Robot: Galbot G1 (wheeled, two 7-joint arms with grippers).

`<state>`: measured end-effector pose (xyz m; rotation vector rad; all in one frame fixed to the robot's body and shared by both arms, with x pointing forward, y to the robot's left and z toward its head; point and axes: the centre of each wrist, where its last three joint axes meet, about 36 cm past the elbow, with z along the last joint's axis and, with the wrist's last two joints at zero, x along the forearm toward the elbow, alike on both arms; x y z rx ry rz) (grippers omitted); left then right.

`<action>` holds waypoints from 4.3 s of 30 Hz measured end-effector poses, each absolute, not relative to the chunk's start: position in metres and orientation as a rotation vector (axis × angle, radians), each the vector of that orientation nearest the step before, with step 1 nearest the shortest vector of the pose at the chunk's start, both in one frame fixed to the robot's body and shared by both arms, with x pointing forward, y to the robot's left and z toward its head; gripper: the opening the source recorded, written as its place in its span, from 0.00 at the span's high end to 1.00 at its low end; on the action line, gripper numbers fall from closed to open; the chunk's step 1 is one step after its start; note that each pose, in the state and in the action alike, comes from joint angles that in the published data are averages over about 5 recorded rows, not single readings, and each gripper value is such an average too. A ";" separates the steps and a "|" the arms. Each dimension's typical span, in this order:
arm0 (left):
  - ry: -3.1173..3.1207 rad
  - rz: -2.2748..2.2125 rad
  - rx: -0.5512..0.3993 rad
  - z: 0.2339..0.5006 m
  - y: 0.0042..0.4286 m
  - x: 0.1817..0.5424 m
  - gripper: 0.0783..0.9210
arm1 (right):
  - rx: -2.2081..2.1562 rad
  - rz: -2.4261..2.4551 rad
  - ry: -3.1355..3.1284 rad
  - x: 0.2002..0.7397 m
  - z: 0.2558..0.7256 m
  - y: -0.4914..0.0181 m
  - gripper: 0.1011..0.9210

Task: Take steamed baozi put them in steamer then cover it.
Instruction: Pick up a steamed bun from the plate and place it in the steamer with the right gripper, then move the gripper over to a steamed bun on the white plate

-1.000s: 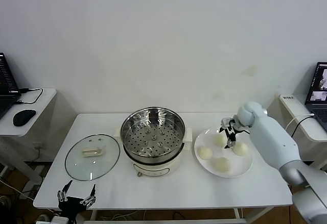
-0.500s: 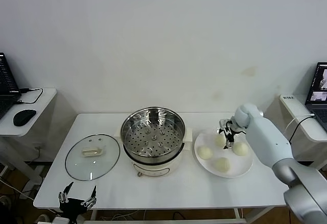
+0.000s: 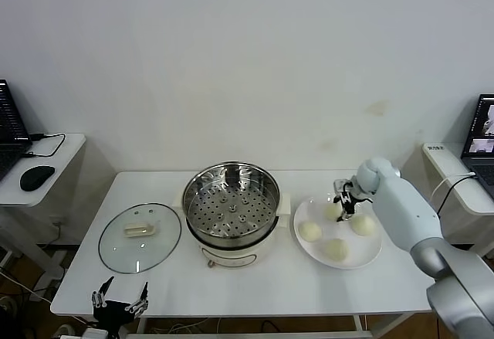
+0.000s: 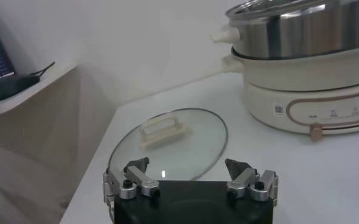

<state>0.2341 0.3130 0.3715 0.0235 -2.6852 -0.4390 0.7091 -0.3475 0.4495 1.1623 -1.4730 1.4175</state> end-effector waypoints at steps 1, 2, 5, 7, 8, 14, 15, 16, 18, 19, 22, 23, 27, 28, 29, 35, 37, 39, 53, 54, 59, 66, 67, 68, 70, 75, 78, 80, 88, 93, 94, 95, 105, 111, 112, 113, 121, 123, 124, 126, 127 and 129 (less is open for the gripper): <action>-2.685 -0.439 0.024 0.371 0.313 0.234 0.12 | 1.161 1.415 -1.477 0.709 0.451 -0.348 0.55; -2.685 -0.439 0.024 0.371 0.313 0.234 0.12 | 1.161 1.413 -1.482 0.710 0.454 -0.349 0.57; -2.685 -0.440 0.023 0.371 0.313 0.235 0.12 | 1.162 1.410 -1.497 0.711 0.464 -0.350 0.57; -2.687 -0.441 0.023 0.372 0.313 0.235 0.12 | 1.165 1.412 -1.507 0.712 0.474 -0.350 0.57; -2.688 -0.442 0.023 0.372 0.312 0.235 0.12 | 1.167 1.414 -1.512 0.712 0.480 -0.350 0.57; -2.694 -0.448 0.025 0.375 0.312 0.235 0.12 | 1.201 1.434 -1.553 0.718 0.529 -0.342 0.57; -2.695 -0.450 0.027 0.376 0.312 0.235 0.12 | 1.213 1.440 -1.561 0.720 0.539 -0.339 0.57; -2.696 -0.453 0.030 0.377 0.312 0.235 0.12 | 1.227 1.446 -1.569 0.722 0.549 -0.334 0.57; -2.697 -0.459 0.036 0.379 0.312 0.235 0.12 | 1.258 1.457 -1.583 0.726 0.569 -0.324 0.57; -2.696 -0.463 0.040 0.379 0.312 0.235 0.12 | 1.276 1.461 -1.589 0.728 0.579 -0.318 0.57; -2.693 -0.476 0.048 0.381 0.313 0.235 0.12 | 1.340 1.476 -1.597 0.735 0.608 -0.296 0.57; -2.693 -0.480 0.052 0.382 0.314 0.235 0.12 | 1.364 1.481 -1.595 0.737 0.617 -0.288 0.56; -2.700 -0.495 0.070 0.385 0.318 0.237 0.12 | 1.469 1.518 -1.569 0.746 0.649 -0.251 0.56; -2.702 -0.499 0.076 0.386 0.318 0.237 0.12 | 1.497 1.533 -1.557 0.747 0.656 -0.241 0.56; -2.703 -0.502 0.081 0.387 0.319 0.237 0.12 | 1.525 1.551 -1.543 0.749 0.662 -0.231 0.56; -2.698 -0.514 0.110 0.386 0.321 0.234 0.12 | 1.716 1.720 -1.407 0.752 0.690 -0.170 0.56; -2.695 -0.518 0.116 0.386 0.322 0.233 0.12 | 1.781 1.799 -1.340 0.751 0.698 -0.150 0.56; -2.693 -0.522 0.122 0.386 0.322 0.232 0.12 | 1.840 1.881 -1.264 0.748 0.704 -0.130 0.56; -2.685 -0.526 0.142 0.388 0.324 0.226 0.12 | 2.002 2.339 -0.704 0.733 0.691 -0.031 0.56; -2.684 -0.524 0.144 0.388 0.324 0.226 0.12 | 2.001 2.359 -0.673 0.732 0.689 -0.027 0.56; -2.680 -0.502 0.150 0.385 0.321 0.225 0.12 | 1.995 2.430 -0.553 0.731 0.673 -0.010 0.56; -2.672 -0.482 0.147 0.381 0.319 0.227 0.12 | 1.994 2.468 -0.478 0.730 0.649 0.003 0.56; -2.670 -0.480 0.147 0.380 0.320 0.227 0.12 | 1.994 2.471 -0.476 0.730 0.646 0.004 0.56; -2.669 -0.479 0.148 0.379 0.320 0.227 0.12 | 1.993 2.474 -0.476 0.730 0.642 0.005 0.56; -2.666 -0.479 0.151 0.378 0.321 0.227 0.12 | 1.992 2.477 -0.477 0.730 0.636 0.005 0.56; -2.660 -0.486 0.153 0.377 0.321 0.226 0.12 | 1.985 2.475 -0.489 0.731 0.618 0.005 0.56; -2.660 -0.484 0.151 0.376 0.321 0.227 0.12 | 1.977 2.472 -0.504 0.731 0.610 0.004 0.56; -2.660 -0.481 0.151 0.375 0.321 0.227 0.12 | 1.971 2.468 -0.519 0.731 0.605 0.003 0.53; -2.657 -0.471 0.146 0.371 0.321 0.230 0.12 | 1.955 2.439 -0.578 0.734 0.591 -0.002 0.39; -2.657 -0.467 0.144 0.371 0.320 0.230 0.12 | 1.949 2.430 -0.614 0.735 0.591 -0.002 0.25; -2.657 -0.466 0.144 0.370 0.320 0.230 0.12 | 1.950 2.427 -0.623 0.735 0.592 -0.002 0.22; -2.656 -0.465 0.144 0.370 0.320 0.230 0.12 | 1.952 2.423 -0.634 0.735 0.594 -0.002 0.18; -2.655 -0.461 0.139 0.371 0.320 0.229 0.12 | 1.981 2.352 -0.780 0.735 0.632 -0.013 0.12; -2.657 -0.458 0.125 0.376 0.321 0.229 0.12 | 1.954 2.225 -1.040 0.732 0.674 -0.048 0.12; -2.660 -0.457 0.121 0.377 0.321 0.230 0.12 | 1.942 2.189 -1.096 0.730 0.681 -0.057 0.12; -2.662 -0.457 0.118 0.378 0.321 0.231 0.12 | 1.927 2.149 -1.149 0.729 0.688 -0.066 0.12; -2.676 -0.462 0.078 0.383 0.321 0.239 0.12 | 1.729 1.778 -1.451 0.714 0.716 -0.156 0.12; -2.679 -0.464 0.070 0.384 0.321 0.241 0.12 | 1.673 1.692 -1.492 0.709 0.718 -0.177 0.12; -2.680 -0.465 0.067 0.385 0.321 0.242 0.12 | 1.645 1.653 -1.509 0.706 0.719 -0.187 0.12; -2.682 -0.467 0.061 0.387 0.322 0.243 0.12 | 1.591 1.584 -1.532 0.701 0.718 -0.207 0.12; -2.681 -0.466 0.058 0.387 0.322 0.244 0.12 | 1.566 1.553 -1.541 0.699 0.717 -0.217 0.12; -2.679 -0.465 0.055 0.388 0.322 0.244 0.12 | 1.517 1.501 -1.551 0.694 0.712 -0.234 0.12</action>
